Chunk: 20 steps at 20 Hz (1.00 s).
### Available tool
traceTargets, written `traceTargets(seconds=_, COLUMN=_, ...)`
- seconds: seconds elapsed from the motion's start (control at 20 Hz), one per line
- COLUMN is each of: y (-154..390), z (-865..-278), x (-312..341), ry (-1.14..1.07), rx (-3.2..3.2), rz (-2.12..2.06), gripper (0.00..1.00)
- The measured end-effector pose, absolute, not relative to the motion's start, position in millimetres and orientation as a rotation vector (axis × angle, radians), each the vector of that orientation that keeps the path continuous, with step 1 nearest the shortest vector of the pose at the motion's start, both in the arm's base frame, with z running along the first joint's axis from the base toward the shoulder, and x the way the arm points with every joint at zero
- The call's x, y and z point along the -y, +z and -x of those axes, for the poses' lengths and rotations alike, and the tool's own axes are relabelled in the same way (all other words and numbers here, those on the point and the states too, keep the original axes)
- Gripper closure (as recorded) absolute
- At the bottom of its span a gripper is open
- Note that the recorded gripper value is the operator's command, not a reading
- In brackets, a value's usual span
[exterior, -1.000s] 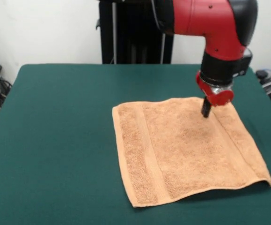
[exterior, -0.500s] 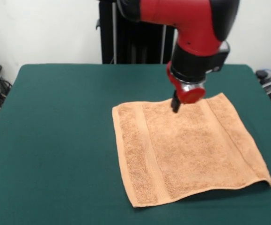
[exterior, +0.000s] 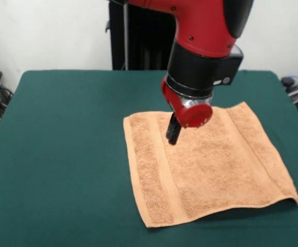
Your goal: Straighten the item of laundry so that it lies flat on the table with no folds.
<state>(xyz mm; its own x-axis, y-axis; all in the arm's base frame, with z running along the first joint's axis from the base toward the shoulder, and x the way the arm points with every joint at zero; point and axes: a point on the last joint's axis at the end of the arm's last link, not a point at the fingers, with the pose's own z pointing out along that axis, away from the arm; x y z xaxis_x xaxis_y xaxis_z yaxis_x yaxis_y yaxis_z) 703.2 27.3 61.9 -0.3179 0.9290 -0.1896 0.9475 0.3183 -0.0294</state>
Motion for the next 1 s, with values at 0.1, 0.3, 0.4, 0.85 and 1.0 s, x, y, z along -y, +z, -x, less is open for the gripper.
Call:
traceTargets(seconds=0.1, y=72.4, z=-720.9, x=-26.1, ry=-0.195, rx=-2.422, rz=-1.724, gripper=1.00)
traceTargets(seconds=0.3, y=93.3, z=-745.7, x=-26.0, ry=-0.202, rx=-2.411, rz=-1.714, gripper=1.00)
traceTargets(seconds=0.4, y=101.5, z=-753.2, x=-25.9, ry=-0.206, rx=-2.408, rz=-1.719, gripper=1.00)
traceTargets(seconds=0.85, y=119.7, z=-780.5, x=-31.3, ry=-0.154, rx=-2.398, rz=-1.724, gripper=1.00)
traceTargets(seconds=1.0, y=118.9, z=-789.3, x=-32.4, ry=-0.124, rx=-2.394, rz=-1.726, gripper=1.00)
